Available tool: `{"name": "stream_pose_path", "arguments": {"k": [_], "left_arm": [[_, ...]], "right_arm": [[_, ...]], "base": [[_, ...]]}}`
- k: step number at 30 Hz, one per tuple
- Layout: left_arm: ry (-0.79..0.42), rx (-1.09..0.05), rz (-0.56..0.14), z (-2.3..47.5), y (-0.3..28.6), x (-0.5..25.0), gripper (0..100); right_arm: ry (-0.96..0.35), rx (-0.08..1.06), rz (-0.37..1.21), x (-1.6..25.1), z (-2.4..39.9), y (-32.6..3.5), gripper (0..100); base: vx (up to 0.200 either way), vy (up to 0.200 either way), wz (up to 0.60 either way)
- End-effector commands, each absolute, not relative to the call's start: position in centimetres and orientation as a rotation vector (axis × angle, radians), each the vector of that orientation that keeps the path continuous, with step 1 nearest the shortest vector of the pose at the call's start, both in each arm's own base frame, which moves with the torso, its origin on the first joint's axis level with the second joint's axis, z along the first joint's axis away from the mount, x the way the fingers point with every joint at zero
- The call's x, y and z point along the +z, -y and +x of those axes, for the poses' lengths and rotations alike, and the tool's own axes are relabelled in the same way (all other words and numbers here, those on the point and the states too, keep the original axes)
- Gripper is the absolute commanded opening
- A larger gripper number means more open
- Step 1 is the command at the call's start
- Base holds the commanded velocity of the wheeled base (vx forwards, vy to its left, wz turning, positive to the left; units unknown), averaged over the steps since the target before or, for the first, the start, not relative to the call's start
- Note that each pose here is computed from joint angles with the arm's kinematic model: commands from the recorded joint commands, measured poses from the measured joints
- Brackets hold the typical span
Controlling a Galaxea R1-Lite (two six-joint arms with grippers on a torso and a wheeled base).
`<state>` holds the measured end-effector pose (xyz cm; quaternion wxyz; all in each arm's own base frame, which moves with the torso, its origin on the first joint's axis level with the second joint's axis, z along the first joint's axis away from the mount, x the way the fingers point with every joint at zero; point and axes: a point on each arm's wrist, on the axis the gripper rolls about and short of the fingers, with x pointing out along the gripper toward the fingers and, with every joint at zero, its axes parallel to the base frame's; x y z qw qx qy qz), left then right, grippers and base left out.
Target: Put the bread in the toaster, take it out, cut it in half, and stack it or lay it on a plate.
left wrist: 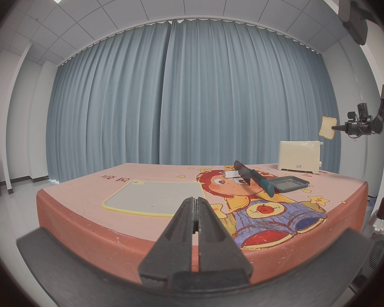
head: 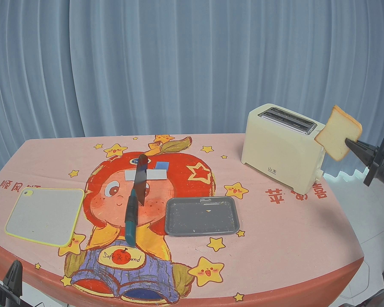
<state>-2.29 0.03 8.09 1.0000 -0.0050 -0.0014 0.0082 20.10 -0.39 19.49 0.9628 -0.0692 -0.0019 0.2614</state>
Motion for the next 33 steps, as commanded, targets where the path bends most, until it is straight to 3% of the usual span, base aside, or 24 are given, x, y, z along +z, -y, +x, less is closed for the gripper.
{"name": "stream_pose_path", "arguments": {"k": [1, 10, 19, 33], "left_arm": [[0.002, 0.015, -0.011, -2.3, 0.0, 7.6, 0], [0.002, 0.017, -0.011, -2.3, 0.0, 7.6, 0], [0.002, 0.015, -0.011, -2.3, 0.0, 7.6, 0], [0.002, 0.017, -0.011, -2.3, 0.0, 7.6, 0]], "right_arm": [[0.004, 0.509, -0.141, 19.9, 22.5, 1.0, 0], [0.036, 0.592, -0.150, 20.9, 25.6, -0.8, 0], [0.063, 0.603, -0.158, 21.5, 30.3, -1.1, 0], [-0.015, 0.628, -0.135, 21.4, 34.1, -1.7, 0]], "base": [[0.000, 0.000, 0.00], [0.000, 0.000, 0.00], [0.000, 0.000, 0.00], [0.000, 0.000, 0.00]]}}
